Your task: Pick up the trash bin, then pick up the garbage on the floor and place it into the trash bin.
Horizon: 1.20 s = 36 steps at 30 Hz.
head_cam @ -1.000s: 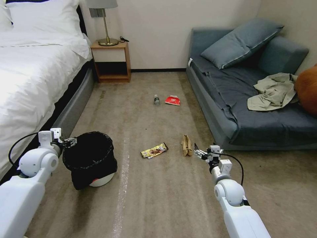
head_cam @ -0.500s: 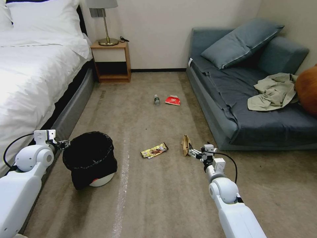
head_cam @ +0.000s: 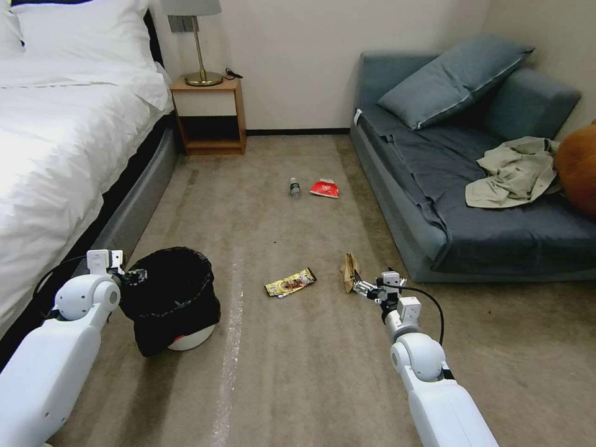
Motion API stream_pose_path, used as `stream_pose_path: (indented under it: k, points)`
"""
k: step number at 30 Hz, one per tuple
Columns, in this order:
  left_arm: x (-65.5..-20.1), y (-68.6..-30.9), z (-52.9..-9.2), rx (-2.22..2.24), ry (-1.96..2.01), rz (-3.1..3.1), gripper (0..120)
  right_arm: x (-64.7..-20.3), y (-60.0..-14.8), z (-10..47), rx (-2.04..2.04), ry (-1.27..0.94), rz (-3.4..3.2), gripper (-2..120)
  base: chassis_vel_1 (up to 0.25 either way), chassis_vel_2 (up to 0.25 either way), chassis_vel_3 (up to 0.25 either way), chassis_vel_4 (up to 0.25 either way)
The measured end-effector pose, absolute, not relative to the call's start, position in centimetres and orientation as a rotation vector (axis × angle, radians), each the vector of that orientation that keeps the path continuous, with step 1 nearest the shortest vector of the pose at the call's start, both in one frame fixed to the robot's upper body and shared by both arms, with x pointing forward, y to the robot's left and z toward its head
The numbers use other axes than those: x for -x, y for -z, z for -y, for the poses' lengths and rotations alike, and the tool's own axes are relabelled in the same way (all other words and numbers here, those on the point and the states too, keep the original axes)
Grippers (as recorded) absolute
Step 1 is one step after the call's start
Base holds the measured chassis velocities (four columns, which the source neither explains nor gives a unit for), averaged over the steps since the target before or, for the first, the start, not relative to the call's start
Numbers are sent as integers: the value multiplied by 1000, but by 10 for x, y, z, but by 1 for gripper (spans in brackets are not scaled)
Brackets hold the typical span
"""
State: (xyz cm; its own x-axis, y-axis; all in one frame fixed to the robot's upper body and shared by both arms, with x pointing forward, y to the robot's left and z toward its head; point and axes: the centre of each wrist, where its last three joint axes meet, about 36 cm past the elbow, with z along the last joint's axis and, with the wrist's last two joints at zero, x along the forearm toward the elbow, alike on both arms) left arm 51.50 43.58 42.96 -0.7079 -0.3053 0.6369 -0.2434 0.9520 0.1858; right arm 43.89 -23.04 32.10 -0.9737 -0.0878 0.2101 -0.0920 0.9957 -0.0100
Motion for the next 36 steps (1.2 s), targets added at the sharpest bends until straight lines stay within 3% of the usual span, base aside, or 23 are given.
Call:
stream_pose_path:
  k: [9,12,16,21,29,36]
  points:
    - [-522,-411,-437,-390,145,2354,69,-438,-320,224,-143,-26,2926,100,0,0,0,0]
    - [-523,-403,-433,-385,153,2345,53,-435,-321,223,-146,-28,2929,100,0,0,0,0]
    - [-524,-399,-431,-387,160,2341,44,-434,-322,223,-146,-28,2930,100,0,0,0,0]
    - [-522,-396,-429,-380,159,2352,21,-431,-324,226,-140,-31,2935,100,0,0,0,0]
    - [-518,-395,-427,-389,145,2391,18,-427,-323,226,-139,-29,2932,100,0,0,0,0]
    - [-511,-403,-423,-390,145,2457,8,-424,-324,226,-142,-29,2933,100,0,0,0,0]
